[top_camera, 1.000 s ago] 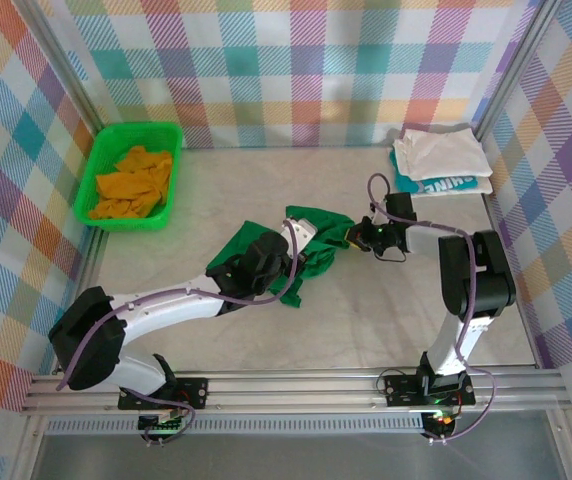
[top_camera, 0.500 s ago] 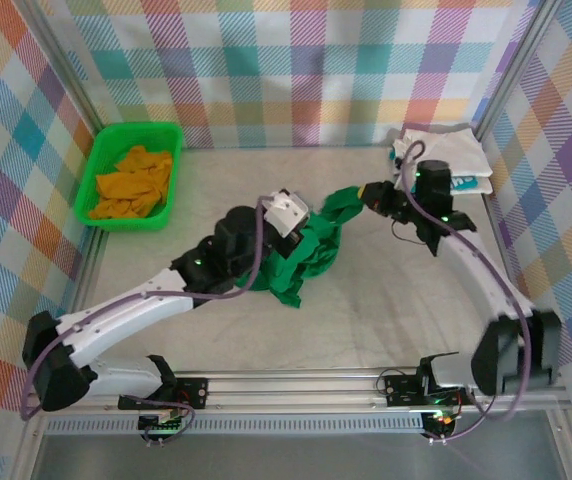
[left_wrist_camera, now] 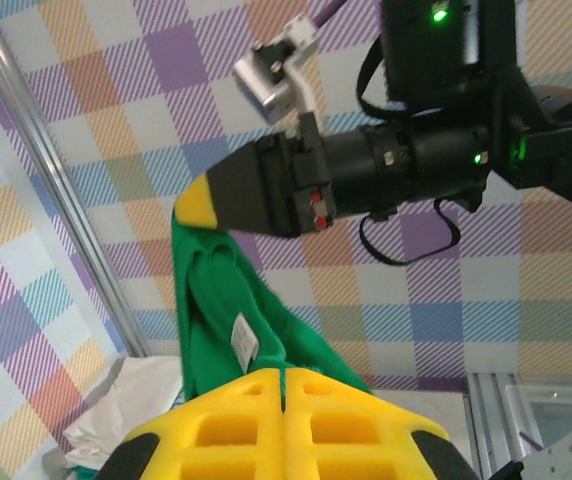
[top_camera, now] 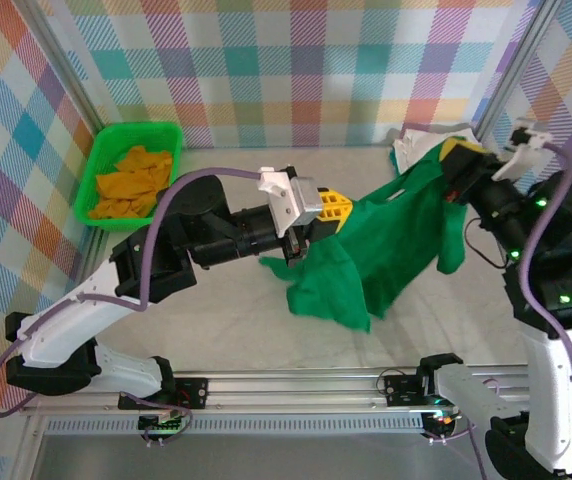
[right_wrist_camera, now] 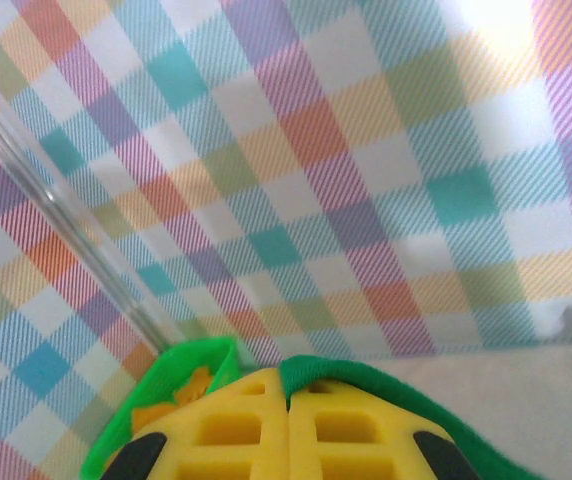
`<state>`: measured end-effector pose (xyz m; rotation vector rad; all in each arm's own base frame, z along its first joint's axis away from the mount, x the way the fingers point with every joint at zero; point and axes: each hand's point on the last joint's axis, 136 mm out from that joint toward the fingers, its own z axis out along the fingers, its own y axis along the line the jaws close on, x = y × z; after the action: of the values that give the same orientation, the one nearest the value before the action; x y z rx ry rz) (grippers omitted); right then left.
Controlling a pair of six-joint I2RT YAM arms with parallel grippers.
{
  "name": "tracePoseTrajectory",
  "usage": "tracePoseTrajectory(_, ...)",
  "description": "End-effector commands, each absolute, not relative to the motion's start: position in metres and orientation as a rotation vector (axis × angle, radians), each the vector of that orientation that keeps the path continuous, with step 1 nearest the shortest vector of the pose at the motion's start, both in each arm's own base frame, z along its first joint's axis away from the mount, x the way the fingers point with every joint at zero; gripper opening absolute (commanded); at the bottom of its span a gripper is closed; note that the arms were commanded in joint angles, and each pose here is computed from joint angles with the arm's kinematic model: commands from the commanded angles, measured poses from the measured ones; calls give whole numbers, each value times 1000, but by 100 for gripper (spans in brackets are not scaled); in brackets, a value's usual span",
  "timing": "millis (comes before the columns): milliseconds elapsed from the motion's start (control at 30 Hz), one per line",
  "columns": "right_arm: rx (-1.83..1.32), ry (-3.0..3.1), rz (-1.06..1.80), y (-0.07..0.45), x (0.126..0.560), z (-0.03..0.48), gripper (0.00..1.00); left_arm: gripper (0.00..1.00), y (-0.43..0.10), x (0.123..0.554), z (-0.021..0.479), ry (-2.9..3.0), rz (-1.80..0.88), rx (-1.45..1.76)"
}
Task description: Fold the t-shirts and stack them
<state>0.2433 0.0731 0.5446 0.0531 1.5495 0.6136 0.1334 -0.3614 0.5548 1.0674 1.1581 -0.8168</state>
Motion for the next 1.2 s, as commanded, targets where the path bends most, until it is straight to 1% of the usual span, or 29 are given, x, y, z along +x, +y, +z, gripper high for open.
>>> tracePoseTrajectory(0, 27, 1565, 505, 67, 261, 561, 0, 0, -349, 153, 555, 1259, -731, 996)
tracePoseTrajectory(67, -23, 1579, 562, 84, 286, 570, 0, 0, -330, 183, 555, 1341, -677, 889)
tracePoseTrajectory(133, -49, 1610, 615, 100, 324, 573, 0, 0, -303, 219, 548, 1440, -668, 774)
tracePoseTrajectory(200, -84, 1626, 664, 117, 362, 573, 0, 0, -277, 255, 528, 1537, -633, 668)
tracePoseTrajectory(300, -155, 1683, 712, 161, 425, 555, 0, 0, -242, 302, 477, 1700, -607, 549)
tracePoseTrajectory(400, -223, 1783, 811, 219, 487, 505, 0, 0, -216, 333, 406, 1841, -633, 445)
tracePoseTrajectory(467, -252, 1849, 858, 259, 523, 455, 0, 0, -199, 343, 350, 1937, -631, 375)
tracePoseTrajectory(533, -267, 1907, 930, 300, 557, 394, 0, 0, -175, 347, 281, 2068, -591, 297)
tracePoseTrajectory(567, -264, 1925, 973, 314, 568, 370, 7, 0, -162, 351, 257, 2106, -573, 251)
tracePoseTrajectory(600, -242, 1947, 1026, 326, 579, 347, 25, 3, -145, 351, 228, 2163, -541, 201)
tracePoseTrajectory(633, -228, 1958, 1068, 332, 584, 334, 31, 22, -128, 352, 207, 2201, -489, 146)
tracePoseTrajectory(667, -228, 1960, 1076, 334, 586, 329, 33, 36, -115, 350, 193, 2226, -445, 105)
tracePoseTrajectory(733, -232, 1960, 1015, 328, 586, 333, 40, 49, -92, 347, 188, 2234, -343, 52)
tracePoseTrajectory(767, -243, 1959, 980, 323, 583, 339, 45, 60, -85, 346, 192, 2221, -296, 37)
tracePoseTrajectory(800, -254, 1955, 943, 316, 576, 351, 49, 77, -76, 346, 199, 2198, -249, 12)
tracePoseTrajectory(867, -266, 1980, 888, 301, 560, 365, 51, 78, -74, 345, 208, 2165, -229, 23)
tracePoseTrajectory(933, -287, 2038, 835, 288, 536, 367, 53, 81, -77, 345, 205, 2188, -248, 28)
tracePoseTrajectory(1000, -280, 2116, 798, 273, 511, 353, 54, 82, -89, 341, 185, 2277, -324, 48)
tracePoseTrajectory(1067, -240, 2154, 794, 258, 485, 335, 55, 86, -102, 339, 163, 2332, -414, 63)
tracePoseTrajectory(1133, -157, 2176, 810, 233, 452, 309, 56, 91, -118, 346, 157, 2320, -484, 131)
tracePoseTrajectory(1167, -111, 2189, 810, 222, 443, 299, 56, 92, -125, 350, 156, 2321, -468, 180)
